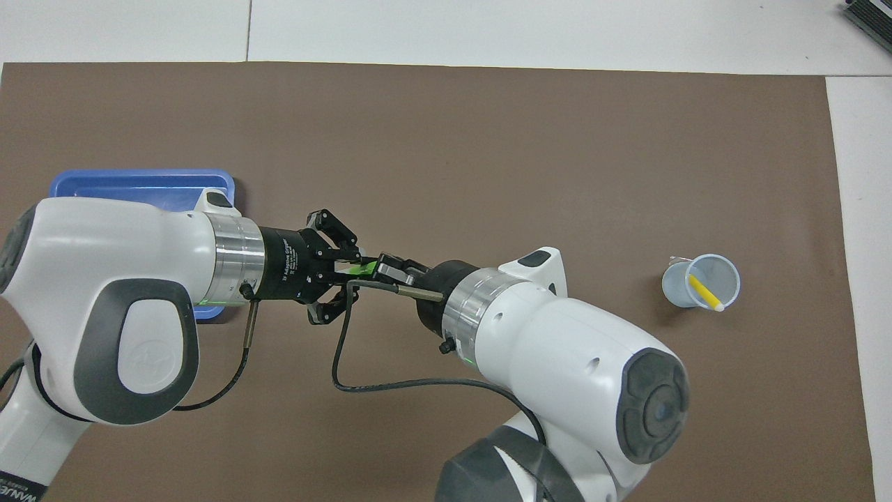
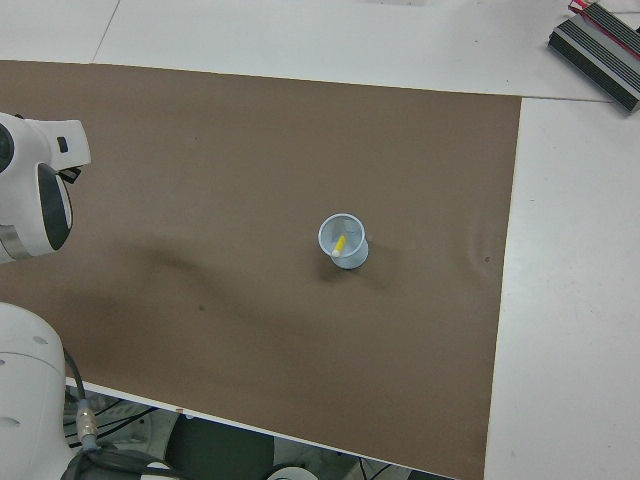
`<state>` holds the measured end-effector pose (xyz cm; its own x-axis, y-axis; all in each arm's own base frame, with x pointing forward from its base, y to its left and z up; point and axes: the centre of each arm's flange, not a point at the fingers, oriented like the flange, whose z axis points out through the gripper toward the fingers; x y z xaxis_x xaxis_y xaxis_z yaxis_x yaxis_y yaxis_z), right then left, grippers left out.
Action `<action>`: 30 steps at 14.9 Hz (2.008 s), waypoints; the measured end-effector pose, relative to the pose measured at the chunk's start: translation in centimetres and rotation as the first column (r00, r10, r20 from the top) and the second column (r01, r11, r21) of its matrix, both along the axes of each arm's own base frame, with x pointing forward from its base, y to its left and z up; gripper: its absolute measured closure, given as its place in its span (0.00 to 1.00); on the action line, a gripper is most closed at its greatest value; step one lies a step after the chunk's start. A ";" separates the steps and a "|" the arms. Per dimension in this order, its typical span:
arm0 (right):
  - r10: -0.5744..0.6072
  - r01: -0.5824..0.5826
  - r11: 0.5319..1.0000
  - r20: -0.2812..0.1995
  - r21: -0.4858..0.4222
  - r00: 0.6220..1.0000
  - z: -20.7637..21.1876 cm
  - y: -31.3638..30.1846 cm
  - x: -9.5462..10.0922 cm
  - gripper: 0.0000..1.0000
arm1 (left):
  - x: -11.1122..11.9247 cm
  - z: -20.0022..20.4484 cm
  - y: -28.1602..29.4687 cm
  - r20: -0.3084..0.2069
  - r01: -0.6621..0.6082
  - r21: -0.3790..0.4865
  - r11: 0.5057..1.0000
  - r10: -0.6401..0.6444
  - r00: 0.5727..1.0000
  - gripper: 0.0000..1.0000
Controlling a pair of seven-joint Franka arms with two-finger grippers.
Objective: Right arm passes pens to left for tray arrangement
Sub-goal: 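Place the green pen in the tray beside the purple pen with the left gripper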
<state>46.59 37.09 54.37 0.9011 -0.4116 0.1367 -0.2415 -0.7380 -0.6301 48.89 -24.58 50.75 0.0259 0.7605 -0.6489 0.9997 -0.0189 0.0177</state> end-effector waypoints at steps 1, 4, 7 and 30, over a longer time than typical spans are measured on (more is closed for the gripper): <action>0.000 0.000 1.000 0.000 0.000 1.000 0.0 0.0 0.0 0.82 | 0.0 0.0 0.0 0.000 0.000 0.000 1.000 0.000 1.000 0.82; 0.001 -0.001 1.000 -0.001 0.000 1.000 0.0 0.0 0.0 0.82 | 0.0 0.0 0.1 -0.005 0.003 0.000 1.000 -0.003 1.000 0.82; -0.011 0.011 1.000 -0.003 0.000 1.000 -0.1 -0.5 0.4 0.67 | -0.6 0.1 -0.1 -0.016 0.052 -0.002 0.999 -0.052 0.999 0.82; 0.494 -0.653 0.556 -0.427 -0.515 0.758 -8.7 -33.6 5.2 0.00 | 1.8 -2.4 25.2 0.123 0.833 0.506 0.223 -0.975 0.186 0.82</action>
